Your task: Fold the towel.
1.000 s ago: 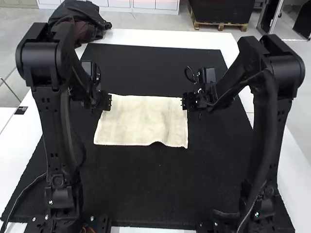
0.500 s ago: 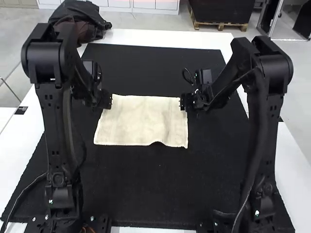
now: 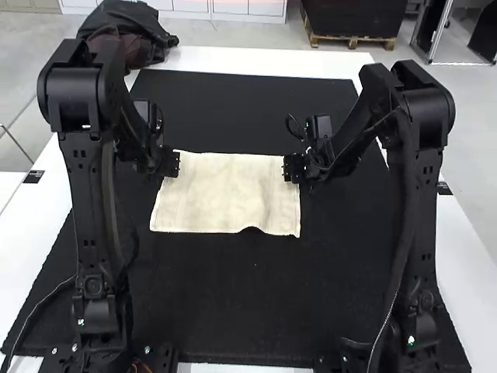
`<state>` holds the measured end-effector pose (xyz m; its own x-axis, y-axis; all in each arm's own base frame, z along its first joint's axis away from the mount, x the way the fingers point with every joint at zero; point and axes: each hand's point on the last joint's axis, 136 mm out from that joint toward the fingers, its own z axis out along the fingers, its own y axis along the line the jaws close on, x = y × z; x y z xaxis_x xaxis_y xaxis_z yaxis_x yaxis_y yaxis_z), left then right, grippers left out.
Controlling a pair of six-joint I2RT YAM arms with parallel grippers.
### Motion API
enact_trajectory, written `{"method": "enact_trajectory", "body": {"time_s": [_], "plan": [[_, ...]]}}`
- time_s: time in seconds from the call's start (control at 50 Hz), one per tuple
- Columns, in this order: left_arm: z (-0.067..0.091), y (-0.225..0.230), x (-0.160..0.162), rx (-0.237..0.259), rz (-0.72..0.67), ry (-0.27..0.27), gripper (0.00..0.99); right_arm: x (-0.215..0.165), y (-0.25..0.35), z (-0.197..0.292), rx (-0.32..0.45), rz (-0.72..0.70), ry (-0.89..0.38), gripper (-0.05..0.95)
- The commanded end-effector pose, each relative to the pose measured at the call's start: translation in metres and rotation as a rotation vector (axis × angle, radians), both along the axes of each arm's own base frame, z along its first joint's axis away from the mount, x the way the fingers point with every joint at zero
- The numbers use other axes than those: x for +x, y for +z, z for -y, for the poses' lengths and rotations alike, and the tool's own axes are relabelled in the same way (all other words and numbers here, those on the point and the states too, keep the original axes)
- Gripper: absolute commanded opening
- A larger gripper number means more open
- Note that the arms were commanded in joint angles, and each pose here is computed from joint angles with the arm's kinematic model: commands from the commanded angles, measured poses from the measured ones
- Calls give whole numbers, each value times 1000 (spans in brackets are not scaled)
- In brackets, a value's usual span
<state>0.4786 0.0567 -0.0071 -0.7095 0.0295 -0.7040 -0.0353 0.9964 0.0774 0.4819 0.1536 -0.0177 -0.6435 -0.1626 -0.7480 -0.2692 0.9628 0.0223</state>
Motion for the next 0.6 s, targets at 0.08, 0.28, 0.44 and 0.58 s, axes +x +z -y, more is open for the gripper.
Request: {"method": "enact_trajectory", "body": {"time_s": [0.08,0.28,0.44,0.58], "plan": [[0,-4,5,-4,-4,-5,956,-3,-8,-17,18,-17,29,910],[1,-14,-3,3,-42,-11,879,-7,-14,-17,27,-45,38,898],[8,-31,-12,14,-66,-29,220,-17,-23,-22,53,-81,79,-30],[12,-36,-14,40,-51,-49,28,-18,-23,-22,60,-77,81,-20]]}}
